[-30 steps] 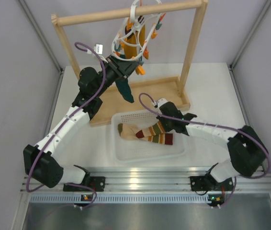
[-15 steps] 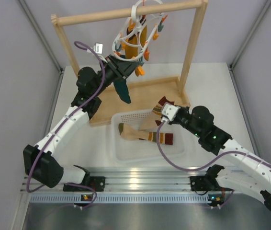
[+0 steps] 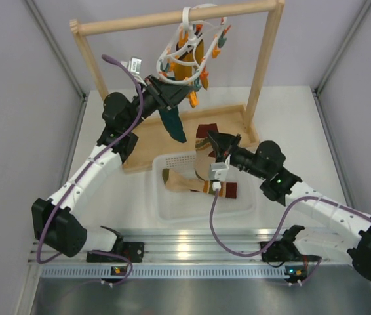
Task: Clip the socks to the hanger
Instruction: Pick up the sock from the bin, then clamp the sock onto the hanger, then open the clamp at the hanger.
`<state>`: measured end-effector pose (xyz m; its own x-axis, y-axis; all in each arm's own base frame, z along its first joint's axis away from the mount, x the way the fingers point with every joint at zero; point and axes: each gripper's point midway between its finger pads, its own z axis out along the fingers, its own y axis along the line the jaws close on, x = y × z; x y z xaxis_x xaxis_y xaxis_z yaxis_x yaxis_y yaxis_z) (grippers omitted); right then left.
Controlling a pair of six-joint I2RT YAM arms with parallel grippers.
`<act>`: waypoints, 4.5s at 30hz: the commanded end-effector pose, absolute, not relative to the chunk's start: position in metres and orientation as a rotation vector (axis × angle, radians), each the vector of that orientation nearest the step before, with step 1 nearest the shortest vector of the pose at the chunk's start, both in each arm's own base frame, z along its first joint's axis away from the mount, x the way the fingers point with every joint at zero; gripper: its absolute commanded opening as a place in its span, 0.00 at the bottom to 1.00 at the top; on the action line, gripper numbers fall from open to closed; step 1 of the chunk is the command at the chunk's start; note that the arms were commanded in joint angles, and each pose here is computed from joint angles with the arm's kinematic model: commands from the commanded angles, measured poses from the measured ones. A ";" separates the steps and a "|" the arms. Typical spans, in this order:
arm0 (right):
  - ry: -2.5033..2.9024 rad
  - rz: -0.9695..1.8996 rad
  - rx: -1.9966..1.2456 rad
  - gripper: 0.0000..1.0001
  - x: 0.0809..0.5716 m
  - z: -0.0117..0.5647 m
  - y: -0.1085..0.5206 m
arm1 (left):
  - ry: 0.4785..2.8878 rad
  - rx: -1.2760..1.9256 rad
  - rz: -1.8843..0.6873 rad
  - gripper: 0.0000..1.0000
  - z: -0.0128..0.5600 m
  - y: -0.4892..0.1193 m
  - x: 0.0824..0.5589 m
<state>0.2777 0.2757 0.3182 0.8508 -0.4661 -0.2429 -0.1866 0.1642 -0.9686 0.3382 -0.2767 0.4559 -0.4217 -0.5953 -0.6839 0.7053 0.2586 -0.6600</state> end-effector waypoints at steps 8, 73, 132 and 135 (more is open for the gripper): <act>0.232 -0.304 -1.327 0.00 0.266 0.400 0.297 | 1.348 0.336 -1.532 0.00 0.461 -0.294 0.309; 0.121 -0.449 -1.219 0.00 0.298 0.461 0.302 | 1.426 0.362 -1.599 0.18 0.446 -0.303 0.309; 0.881 0.460 -0.873 0.59 0.346 0.470 0.283 | 1.295 0.368 -1.478 0.20 0.488 -0.240 0.341; 0.830 0.491 -0.888 0.61 0.344 0.478 0.291 | 1.289 0.395 -1.487 0.20 0.489 -0.240 0.338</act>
